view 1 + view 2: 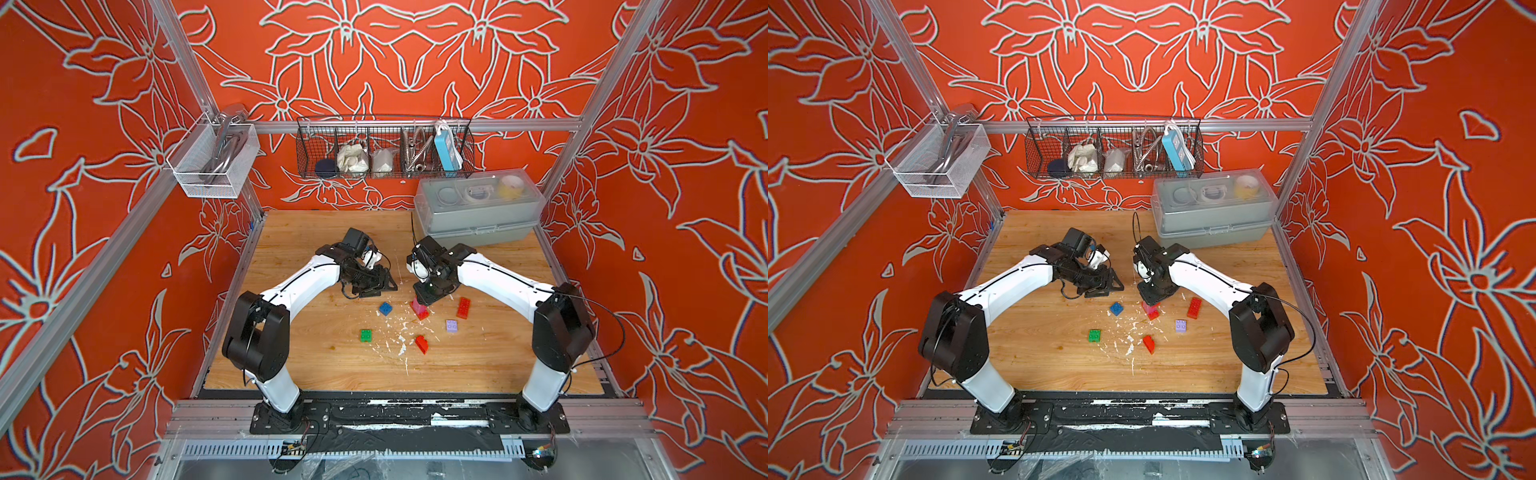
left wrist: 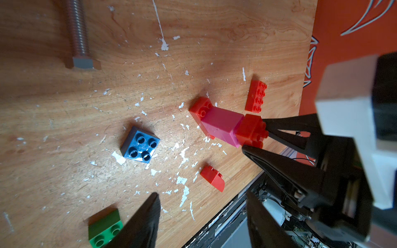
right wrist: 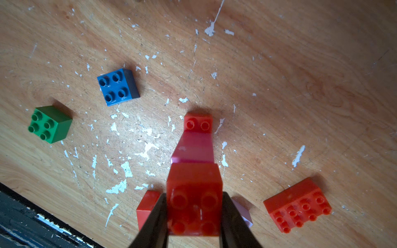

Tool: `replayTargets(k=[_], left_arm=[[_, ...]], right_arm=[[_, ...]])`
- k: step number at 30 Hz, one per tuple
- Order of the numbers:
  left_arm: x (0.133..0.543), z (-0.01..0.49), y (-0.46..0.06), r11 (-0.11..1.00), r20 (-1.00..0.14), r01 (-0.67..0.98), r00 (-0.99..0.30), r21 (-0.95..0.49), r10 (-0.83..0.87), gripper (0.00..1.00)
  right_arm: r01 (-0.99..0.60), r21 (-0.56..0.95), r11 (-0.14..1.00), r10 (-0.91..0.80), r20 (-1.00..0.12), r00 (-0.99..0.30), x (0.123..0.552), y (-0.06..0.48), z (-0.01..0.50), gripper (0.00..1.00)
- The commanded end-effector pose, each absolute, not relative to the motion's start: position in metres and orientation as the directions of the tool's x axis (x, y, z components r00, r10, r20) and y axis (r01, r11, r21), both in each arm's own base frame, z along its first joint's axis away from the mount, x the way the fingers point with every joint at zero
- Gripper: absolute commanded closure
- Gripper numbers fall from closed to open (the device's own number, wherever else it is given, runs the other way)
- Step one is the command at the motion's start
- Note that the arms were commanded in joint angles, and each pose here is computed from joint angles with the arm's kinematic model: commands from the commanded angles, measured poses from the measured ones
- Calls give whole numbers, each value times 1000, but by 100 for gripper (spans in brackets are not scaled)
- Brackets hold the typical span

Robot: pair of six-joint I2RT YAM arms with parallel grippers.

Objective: Assemble the number 1 with lego
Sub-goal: Assemble the lego brick with the lego brick.

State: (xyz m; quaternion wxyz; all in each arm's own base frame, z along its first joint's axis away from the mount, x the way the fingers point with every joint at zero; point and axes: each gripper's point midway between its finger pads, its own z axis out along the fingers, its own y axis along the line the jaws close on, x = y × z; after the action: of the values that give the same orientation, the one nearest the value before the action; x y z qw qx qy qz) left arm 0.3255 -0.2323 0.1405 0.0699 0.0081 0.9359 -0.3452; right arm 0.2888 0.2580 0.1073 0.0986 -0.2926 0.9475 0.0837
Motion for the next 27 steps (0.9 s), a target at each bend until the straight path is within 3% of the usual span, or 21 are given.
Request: replayTargets(k=[1,18,27], left_arm=[[324,144,-234,757,-142,83,-990,-648,-14,38],[329,146,-225,759,-149,68,-988,-647,-38,38],[330,141,-222,769,-147,61,-988,-636,-44,38]], right_arm=[[-560,75,825,-537,-205,-818,286,254,105,73],[-534,-42,844,-536,-80,-840,282,237,78,74],[-539,2,842,-534,-142,-834,280,248,94,74]])
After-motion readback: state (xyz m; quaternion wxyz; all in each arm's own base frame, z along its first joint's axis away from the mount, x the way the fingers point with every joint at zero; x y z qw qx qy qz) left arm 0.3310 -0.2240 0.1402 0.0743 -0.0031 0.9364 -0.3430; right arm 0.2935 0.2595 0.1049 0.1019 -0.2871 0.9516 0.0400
